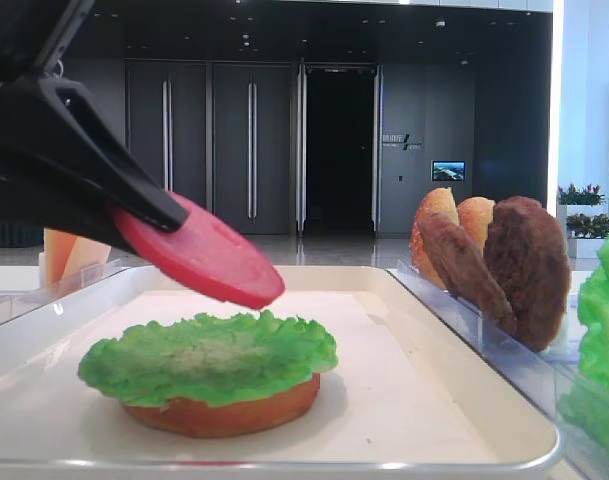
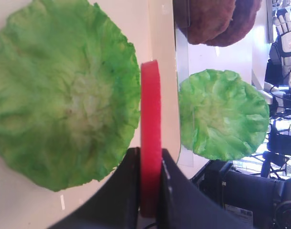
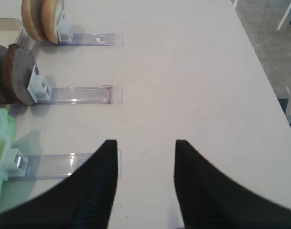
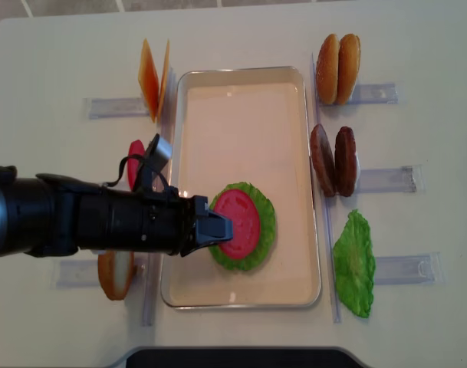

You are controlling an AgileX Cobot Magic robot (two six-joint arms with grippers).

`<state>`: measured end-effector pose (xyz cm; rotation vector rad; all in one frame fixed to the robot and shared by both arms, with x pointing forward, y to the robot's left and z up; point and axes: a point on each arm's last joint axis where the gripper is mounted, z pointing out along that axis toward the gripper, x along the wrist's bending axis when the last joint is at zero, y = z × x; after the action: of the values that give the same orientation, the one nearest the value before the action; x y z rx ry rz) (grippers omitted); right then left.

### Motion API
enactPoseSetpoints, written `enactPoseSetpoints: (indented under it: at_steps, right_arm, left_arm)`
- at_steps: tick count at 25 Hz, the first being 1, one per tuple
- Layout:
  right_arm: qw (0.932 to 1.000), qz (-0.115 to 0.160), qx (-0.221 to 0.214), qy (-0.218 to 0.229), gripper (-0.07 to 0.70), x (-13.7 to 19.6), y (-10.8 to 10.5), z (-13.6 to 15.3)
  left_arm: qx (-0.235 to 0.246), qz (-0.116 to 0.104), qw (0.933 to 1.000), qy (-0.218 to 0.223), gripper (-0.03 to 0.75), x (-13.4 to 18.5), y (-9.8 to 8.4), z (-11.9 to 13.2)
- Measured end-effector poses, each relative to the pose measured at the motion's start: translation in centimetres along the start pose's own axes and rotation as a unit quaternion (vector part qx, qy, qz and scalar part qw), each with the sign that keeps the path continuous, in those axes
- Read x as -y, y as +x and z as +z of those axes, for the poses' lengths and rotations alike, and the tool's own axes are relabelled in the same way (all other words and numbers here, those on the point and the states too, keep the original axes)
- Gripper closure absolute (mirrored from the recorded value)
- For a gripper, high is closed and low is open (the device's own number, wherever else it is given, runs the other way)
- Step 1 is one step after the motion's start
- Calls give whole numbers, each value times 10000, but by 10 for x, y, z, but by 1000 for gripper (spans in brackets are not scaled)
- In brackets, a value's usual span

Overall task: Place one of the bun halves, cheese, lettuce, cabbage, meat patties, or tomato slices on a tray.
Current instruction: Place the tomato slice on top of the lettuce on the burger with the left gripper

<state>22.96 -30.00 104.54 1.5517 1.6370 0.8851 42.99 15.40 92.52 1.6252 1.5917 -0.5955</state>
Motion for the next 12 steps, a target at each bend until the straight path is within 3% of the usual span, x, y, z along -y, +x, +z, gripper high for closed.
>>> enactPoseSetpoints:
  at_steps: [6,12]
  right_arm:
    - [10000,0,0,0,328,0,0,0]
    - [10000,0,0,0,328,0,0,0]
  left_arm:
    - [71,220,9996,-138,671,-13,-7,2]
    - [-9,85,10000,5,671,-16,1,12]
